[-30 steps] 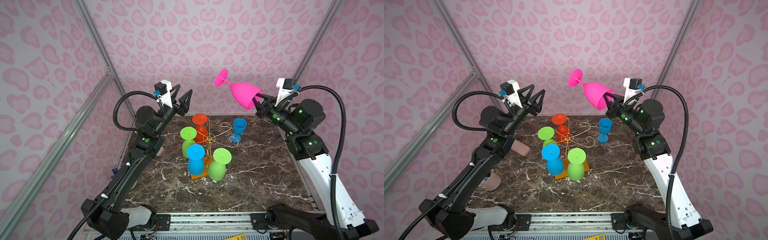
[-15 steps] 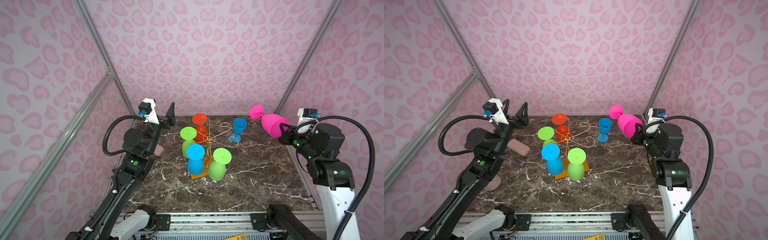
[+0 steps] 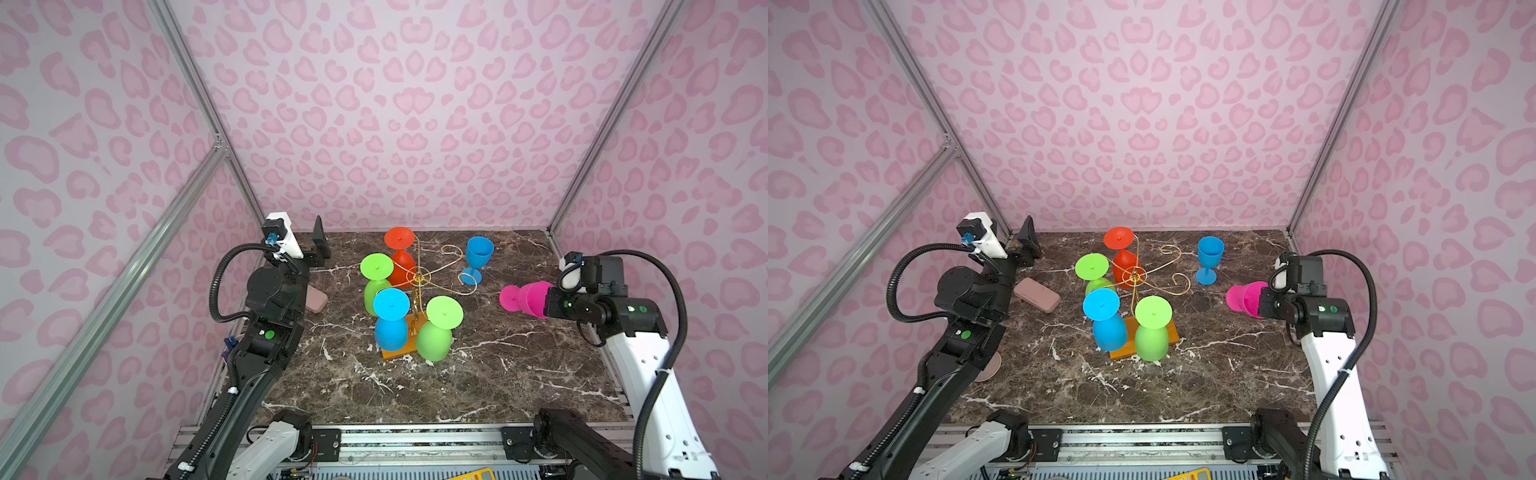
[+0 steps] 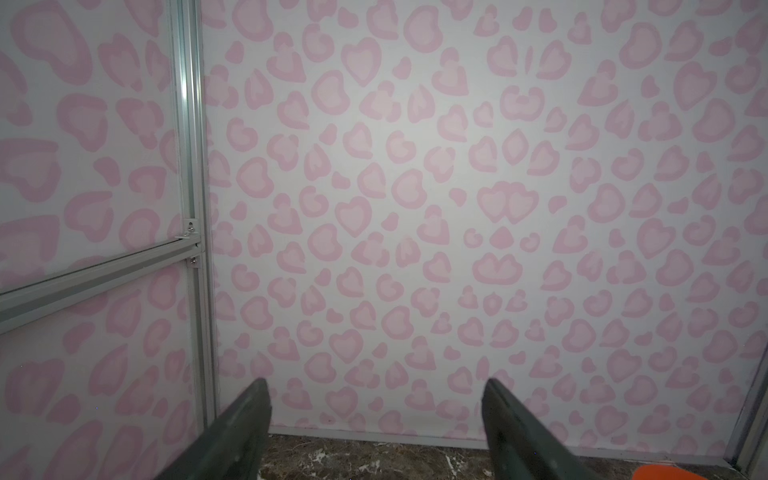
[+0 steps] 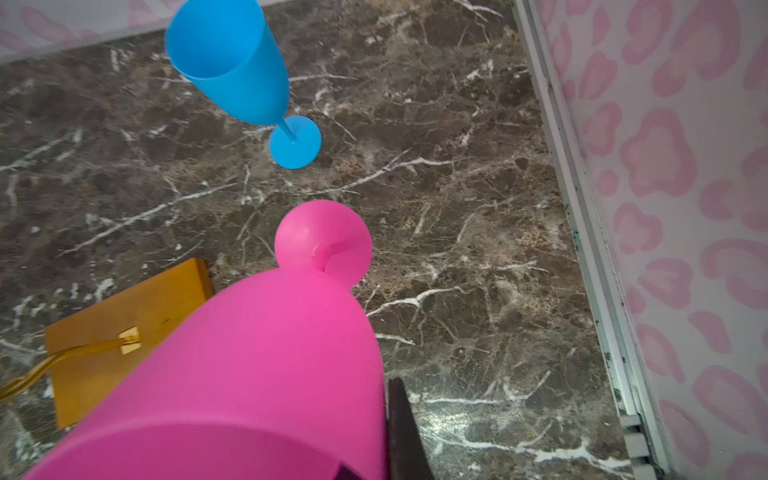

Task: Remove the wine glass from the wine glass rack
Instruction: 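Carry the pink glass with the right gripper beside the cyan glass, then set the pink glass upright on the table and release it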

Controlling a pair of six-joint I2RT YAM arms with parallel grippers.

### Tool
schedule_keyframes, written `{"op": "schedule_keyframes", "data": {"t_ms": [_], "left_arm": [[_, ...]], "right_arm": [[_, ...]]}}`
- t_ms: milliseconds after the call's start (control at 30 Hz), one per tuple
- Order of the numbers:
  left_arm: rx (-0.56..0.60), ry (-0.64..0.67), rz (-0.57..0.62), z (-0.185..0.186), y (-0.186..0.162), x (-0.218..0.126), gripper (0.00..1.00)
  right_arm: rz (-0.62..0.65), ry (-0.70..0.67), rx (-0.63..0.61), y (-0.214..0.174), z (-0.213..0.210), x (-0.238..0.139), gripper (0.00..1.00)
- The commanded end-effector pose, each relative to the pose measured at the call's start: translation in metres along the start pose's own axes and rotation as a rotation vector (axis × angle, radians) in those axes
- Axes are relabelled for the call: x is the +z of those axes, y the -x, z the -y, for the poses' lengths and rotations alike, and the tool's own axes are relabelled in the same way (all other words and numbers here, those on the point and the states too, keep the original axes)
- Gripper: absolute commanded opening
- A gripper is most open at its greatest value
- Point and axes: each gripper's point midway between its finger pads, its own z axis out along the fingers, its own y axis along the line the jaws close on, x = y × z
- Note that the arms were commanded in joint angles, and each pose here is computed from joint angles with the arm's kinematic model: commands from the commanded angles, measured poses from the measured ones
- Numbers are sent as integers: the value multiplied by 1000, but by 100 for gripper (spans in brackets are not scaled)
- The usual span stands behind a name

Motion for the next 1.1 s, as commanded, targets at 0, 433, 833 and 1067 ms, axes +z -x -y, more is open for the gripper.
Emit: {"op": "schedule_keyframes", "data": {"t_ms": [0,433,833,1067], "left_arm": [[-35,43,6,-10,-2,-2,82],[-55,159,-21,-41,-27,-15,95],[-43,184,-49,-47,-37,-13,97],[-44,180,-60,-46,-41,-13,97]], "right_arm": [[-8,-107,-9,13,17,25,0],[-132,-149,-34,92,11,116,0],[-201,-144,-83,124,0,162,0],[-251,-143,-129,127,-10,176,0]]}}
